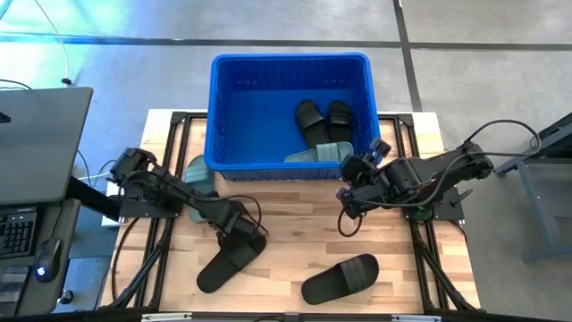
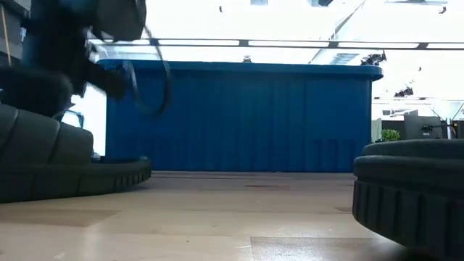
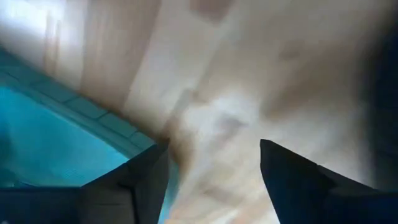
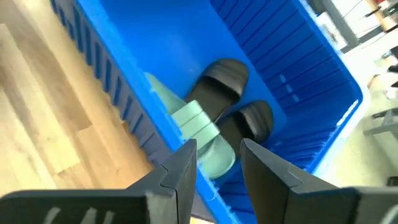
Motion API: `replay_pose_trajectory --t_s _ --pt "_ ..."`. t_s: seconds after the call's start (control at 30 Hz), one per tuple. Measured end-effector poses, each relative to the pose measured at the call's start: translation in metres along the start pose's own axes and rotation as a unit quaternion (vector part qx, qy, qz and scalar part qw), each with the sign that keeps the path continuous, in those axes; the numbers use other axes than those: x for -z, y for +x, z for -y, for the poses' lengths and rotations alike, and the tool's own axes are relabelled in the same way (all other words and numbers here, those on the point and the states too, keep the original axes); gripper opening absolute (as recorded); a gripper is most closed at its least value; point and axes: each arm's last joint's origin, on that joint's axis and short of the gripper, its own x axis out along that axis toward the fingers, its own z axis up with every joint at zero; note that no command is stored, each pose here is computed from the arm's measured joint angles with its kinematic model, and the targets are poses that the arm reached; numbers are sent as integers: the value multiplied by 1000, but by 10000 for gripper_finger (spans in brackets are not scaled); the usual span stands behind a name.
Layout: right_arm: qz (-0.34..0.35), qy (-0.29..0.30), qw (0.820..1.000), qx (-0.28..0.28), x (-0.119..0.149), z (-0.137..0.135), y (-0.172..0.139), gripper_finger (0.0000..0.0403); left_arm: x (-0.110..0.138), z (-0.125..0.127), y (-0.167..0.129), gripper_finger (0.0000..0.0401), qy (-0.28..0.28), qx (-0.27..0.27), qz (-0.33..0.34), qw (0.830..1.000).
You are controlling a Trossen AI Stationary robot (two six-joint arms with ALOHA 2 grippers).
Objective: Pick and place slides into bin
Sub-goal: Put the green slide into the blue bin
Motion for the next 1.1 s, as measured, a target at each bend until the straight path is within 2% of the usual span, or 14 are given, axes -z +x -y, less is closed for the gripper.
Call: replay_pose_trajectory --t_s 0.1,0.2,0.43,0.63,0.87,1.0,1.1 --pt "10 -3 1000 11 -1 1 0 114 -4 3 -20 211 24 5 15 1000" --pt "14 -3 1000 16 -1 1 0 114 -4 0 -33 207 53 -18 12 998" --pt "11 -3 1000 12 -1 1 0 114 11 -17 -27 241 72 -93 -75 990" --pt "9 -2 1000 9 -1 0 0 114 12 -14 -2 274 81 -57 -68 993" --pt "12 -2 1000 12 -1 1 0 114 23 -25 21 280 62 -85 -100 989" --pt "15 -2 1000 16 -1 1 0 114 21 -19 35 280 54 -33 -83 994" --pt "20 -2 1000 22 -1 1 0 114 21 -19 40 280 28 -30 -74 996"
